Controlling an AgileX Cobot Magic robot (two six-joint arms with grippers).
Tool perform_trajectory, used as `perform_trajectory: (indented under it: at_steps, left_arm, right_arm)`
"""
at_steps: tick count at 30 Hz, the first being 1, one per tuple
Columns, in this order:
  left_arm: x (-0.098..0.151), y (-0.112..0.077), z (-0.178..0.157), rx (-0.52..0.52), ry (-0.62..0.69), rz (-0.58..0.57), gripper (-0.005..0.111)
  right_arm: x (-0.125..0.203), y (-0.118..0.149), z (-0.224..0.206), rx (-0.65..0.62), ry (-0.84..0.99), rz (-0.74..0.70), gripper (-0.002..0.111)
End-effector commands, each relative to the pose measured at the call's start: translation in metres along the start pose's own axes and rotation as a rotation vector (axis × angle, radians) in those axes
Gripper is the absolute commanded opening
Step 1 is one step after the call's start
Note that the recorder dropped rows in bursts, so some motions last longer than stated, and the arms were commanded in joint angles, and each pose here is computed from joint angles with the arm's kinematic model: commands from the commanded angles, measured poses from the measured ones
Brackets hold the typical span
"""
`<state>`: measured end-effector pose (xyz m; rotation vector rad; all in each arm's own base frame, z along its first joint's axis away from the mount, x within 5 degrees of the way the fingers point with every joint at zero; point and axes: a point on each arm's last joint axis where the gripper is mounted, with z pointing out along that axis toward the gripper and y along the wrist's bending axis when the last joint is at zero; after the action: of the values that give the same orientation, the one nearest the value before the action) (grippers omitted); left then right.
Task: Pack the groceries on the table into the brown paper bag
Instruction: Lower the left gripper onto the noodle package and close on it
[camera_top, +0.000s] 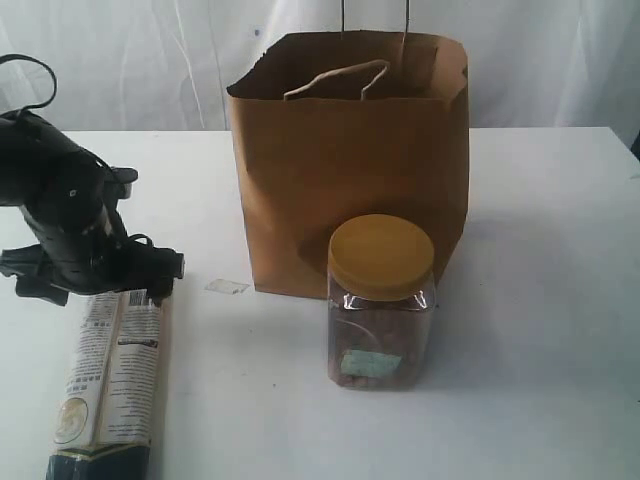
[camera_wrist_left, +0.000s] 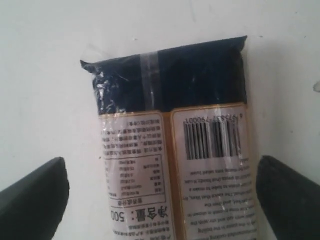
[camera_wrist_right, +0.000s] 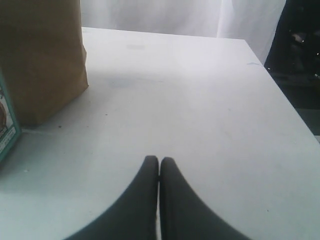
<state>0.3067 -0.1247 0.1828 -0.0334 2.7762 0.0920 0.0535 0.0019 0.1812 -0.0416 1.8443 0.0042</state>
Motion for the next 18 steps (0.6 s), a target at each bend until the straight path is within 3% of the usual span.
perform_trajectory:
  at_steps: [1,18]
  left_arm:
    - [0.003,0.002,0.009,-0.052,0.016,0.025,0.105]
    - [0.004,-0.006,0.022,-0.003,0.021,0.042,0.105]
  right_arm:
    - [0.0,0.0,0.0,0.007,-0.012,0.0,0.0]
    - [0.0,0.0,0.0,0.007,-0.012,0.0,0.0]
